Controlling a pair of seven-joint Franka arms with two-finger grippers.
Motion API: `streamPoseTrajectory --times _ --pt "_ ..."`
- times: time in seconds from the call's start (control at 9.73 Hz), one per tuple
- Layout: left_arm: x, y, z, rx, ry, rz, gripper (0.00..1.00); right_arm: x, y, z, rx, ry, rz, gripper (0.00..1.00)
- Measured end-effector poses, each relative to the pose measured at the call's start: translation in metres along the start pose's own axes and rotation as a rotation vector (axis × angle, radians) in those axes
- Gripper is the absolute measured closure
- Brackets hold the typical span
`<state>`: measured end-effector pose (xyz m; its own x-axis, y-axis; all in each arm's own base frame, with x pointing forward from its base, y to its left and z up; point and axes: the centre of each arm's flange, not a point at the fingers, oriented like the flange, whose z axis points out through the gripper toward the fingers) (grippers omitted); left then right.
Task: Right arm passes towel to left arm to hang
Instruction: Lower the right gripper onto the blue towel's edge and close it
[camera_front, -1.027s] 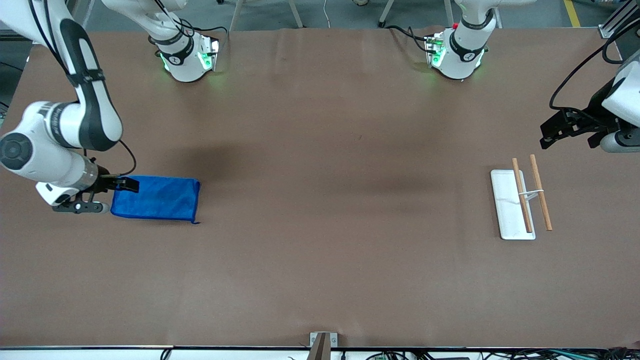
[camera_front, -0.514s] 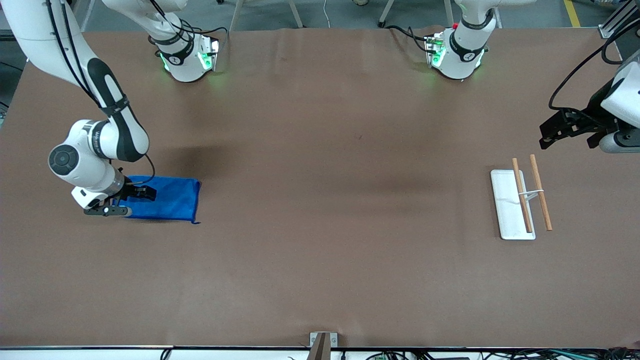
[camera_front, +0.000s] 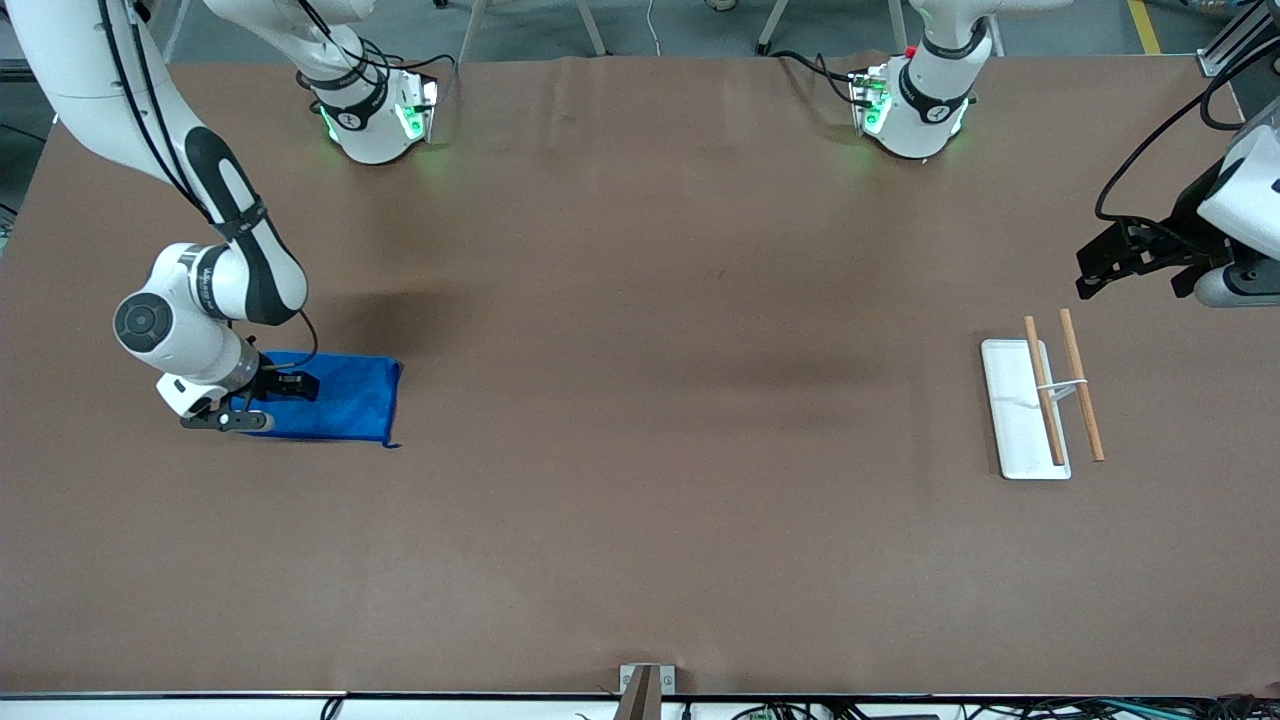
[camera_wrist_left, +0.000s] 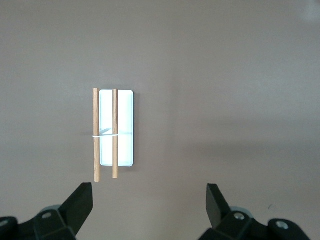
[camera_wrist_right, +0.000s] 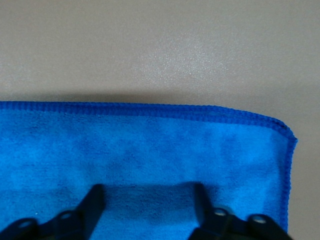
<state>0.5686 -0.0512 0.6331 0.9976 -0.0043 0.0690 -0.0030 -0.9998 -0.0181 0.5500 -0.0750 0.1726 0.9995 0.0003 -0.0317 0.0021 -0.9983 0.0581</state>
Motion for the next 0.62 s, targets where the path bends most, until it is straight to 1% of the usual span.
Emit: streamPoseTrajectory --times 0.1,0.41,0.51,0.62 --pt "0.0 0.0003 0.0 0.0 0.0 0.0 0.0 0.0007 -0.0007 -0.0007 0.001 0.005 0.0 0.44" --pt "-0.0001 0.002 0.0002 0.0 0.0 0.001 0.0 0.0022 0.0035 -0.0041 -0.002 0.02 0.007 0.87" --pt "-0.0001 0.002 0.0002 0.0 0.0 0.001 0.0 0.0024 0.0033 -0.0043 -0.002 0.017 0.006 0.94" --pt "-0.0001 0.002 0.0004 0.0 -0.001 0.001 0.0 0.0033 0.0024 -0.0069 0.002 -0.006 0.005 0.94"
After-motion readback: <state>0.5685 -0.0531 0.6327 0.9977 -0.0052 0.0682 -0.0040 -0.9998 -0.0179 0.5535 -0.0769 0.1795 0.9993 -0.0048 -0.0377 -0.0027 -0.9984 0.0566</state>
